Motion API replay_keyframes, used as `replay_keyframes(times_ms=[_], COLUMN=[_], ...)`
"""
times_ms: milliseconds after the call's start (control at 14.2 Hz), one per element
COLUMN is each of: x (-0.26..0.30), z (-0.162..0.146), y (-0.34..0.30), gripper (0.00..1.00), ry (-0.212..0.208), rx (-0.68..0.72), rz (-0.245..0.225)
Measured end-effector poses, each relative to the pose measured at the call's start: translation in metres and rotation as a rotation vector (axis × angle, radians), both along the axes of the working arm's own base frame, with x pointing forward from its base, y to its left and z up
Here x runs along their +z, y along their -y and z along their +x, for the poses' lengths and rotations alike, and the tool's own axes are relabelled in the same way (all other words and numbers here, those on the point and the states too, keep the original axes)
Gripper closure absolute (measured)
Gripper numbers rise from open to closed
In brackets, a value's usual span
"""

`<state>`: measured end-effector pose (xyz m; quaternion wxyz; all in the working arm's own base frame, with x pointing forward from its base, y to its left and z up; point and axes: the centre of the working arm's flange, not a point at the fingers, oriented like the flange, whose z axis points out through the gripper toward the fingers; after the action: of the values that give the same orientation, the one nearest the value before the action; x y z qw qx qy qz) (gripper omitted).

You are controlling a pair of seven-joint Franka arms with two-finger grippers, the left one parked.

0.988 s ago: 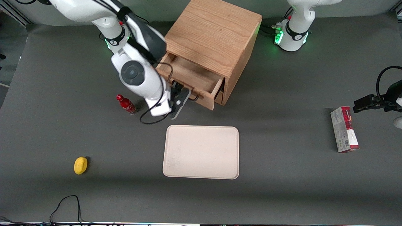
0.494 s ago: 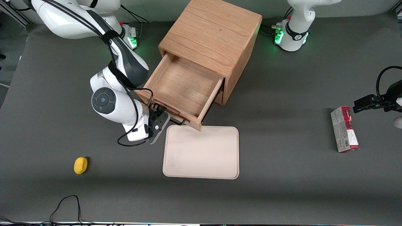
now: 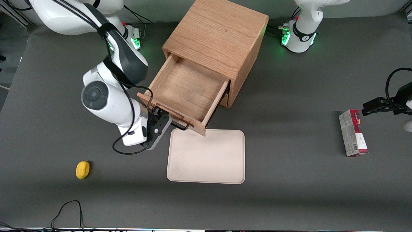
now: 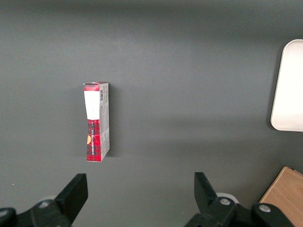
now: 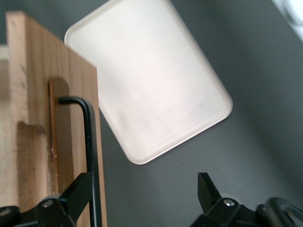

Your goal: Open upper drawer

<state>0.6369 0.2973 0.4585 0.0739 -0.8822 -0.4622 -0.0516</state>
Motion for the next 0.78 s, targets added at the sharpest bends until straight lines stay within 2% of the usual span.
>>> replay_keyframes(times_ms=[141,353,424,494,565,706,776], x=[0.038,0.091,0.107,0.118,0.123,0.131,0.136], z=[0.003,0.020,0.026,0.029,0.029,0.023,0.017], y=[0.015,0.067,0.085,0.104,0.122,0.167,0.191], gripper=[0.00,0.00,0.00,0.00,0.00,0.00,0.00], ry=[0.032,0.124,0.143,0.141,0.112,0.028,-0.012], rx=[-0.022,-0.104,-0.136,-0.165,-0.194,-0.339,-0.452], rz=[-0.013,-0.063,-0.069,-0.080,-0.106,-0.146,-0.138])
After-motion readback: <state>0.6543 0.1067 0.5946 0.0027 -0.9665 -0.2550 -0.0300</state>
